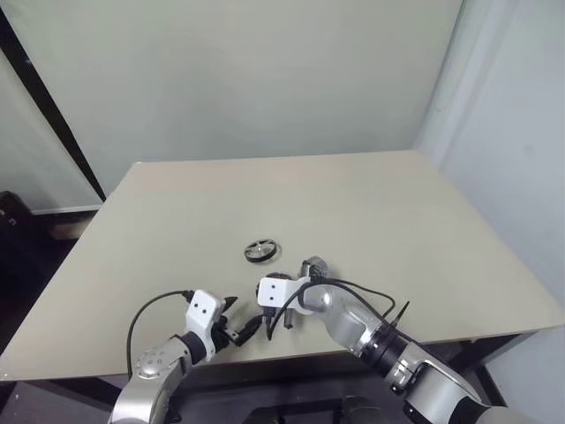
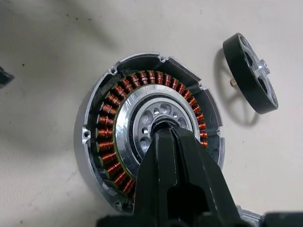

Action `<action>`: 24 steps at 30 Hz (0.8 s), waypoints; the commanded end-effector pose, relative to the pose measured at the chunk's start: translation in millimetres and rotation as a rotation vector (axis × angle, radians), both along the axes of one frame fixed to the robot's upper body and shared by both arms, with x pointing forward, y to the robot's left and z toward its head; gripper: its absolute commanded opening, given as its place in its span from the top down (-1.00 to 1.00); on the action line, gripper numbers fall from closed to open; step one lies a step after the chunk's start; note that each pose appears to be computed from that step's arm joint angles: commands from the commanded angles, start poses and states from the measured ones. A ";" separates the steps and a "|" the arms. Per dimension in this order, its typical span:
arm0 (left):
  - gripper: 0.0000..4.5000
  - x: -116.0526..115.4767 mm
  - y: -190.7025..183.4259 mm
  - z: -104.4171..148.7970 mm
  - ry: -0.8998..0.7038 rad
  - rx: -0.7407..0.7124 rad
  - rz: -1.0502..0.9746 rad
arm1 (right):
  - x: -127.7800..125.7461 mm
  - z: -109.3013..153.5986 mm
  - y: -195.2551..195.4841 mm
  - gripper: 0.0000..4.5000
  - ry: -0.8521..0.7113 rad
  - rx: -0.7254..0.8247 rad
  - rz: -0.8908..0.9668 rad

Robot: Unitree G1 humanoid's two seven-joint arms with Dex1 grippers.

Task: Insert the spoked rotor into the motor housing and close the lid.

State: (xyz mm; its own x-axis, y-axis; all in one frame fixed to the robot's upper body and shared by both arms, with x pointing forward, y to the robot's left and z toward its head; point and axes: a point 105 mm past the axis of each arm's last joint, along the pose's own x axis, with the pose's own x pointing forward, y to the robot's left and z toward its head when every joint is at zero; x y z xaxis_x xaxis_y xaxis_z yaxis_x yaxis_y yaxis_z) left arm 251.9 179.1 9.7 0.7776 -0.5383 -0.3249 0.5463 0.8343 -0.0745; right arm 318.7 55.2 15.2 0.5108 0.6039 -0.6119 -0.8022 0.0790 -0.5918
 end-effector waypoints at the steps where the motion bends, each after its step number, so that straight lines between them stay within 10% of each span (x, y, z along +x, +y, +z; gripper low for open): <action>1: -1.00 5.1 12.0 16.3 -0.066 0.026 0.029 | 4.1 5.5 5.0 0.99 -0.018 0.013 0.003; 24: -1.00 5.0 7.6 14.0 -0.058 0.015 0.023 | 11.0 29.0 4.4 0.99 -0.050 0.136 -0.051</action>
